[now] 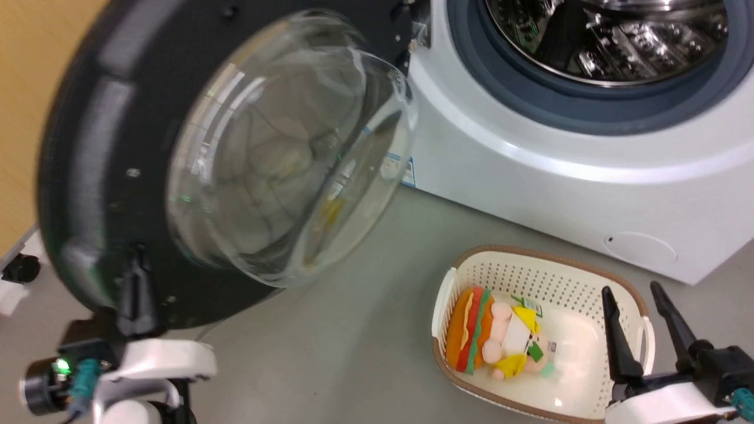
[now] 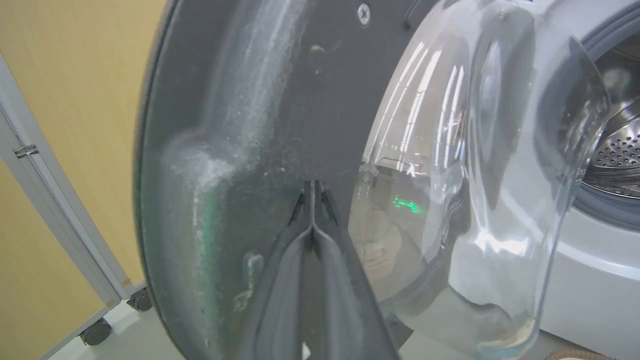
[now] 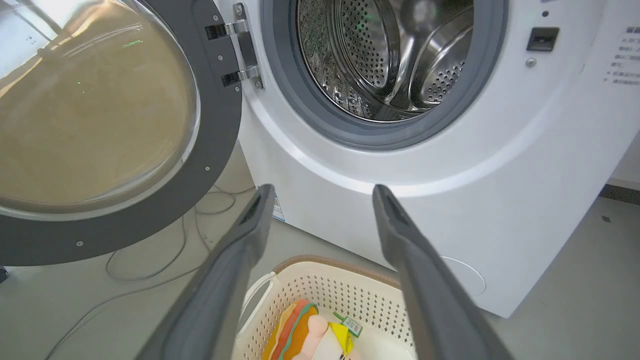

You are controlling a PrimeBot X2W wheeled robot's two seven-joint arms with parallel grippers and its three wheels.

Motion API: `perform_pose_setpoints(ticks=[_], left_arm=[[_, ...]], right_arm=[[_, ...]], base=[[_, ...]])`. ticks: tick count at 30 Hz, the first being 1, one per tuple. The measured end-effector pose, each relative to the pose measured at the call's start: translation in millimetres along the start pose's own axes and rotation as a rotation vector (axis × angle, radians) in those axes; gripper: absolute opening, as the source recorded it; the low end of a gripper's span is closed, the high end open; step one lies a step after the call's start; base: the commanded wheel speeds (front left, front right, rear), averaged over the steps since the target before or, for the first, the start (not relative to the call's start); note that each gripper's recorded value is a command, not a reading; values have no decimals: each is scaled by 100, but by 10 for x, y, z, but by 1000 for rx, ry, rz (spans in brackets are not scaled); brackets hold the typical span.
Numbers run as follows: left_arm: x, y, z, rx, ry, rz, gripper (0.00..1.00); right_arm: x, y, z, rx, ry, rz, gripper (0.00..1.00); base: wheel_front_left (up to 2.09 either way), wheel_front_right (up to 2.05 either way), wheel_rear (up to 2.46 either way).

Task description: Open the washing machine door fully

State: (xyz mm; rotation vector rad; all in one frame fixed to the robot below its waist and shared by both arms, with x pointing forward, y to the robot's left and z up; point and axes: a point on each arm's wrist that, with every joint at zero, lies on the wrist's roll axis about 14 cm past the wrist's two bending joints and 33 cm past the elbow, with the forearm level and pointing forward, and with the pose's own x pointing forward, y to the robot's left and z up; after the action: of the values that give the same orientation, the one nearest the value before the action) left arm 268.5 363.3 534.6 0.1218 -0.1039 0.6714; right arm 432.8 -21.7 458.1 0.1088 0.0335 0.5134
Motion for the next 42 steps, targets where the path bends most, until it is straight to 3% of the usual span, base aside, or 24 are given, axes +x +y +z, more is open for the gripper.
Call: perform_pose_setpoints(ticks=[12,30,42], left_arm=[[436,346,-75,25,7,151,0],[896,626,-318,104,71,225,0],[1030,863,-377,77,93,295,0]], right_arm=[[18,-313,-222,-11,45,-53,100],[85,-614,-328,-21,47,-110,100],[86,-702,-299,-33,37,-132,100]], base=[[0,0,0],[0,0,0],[0,0,0]])
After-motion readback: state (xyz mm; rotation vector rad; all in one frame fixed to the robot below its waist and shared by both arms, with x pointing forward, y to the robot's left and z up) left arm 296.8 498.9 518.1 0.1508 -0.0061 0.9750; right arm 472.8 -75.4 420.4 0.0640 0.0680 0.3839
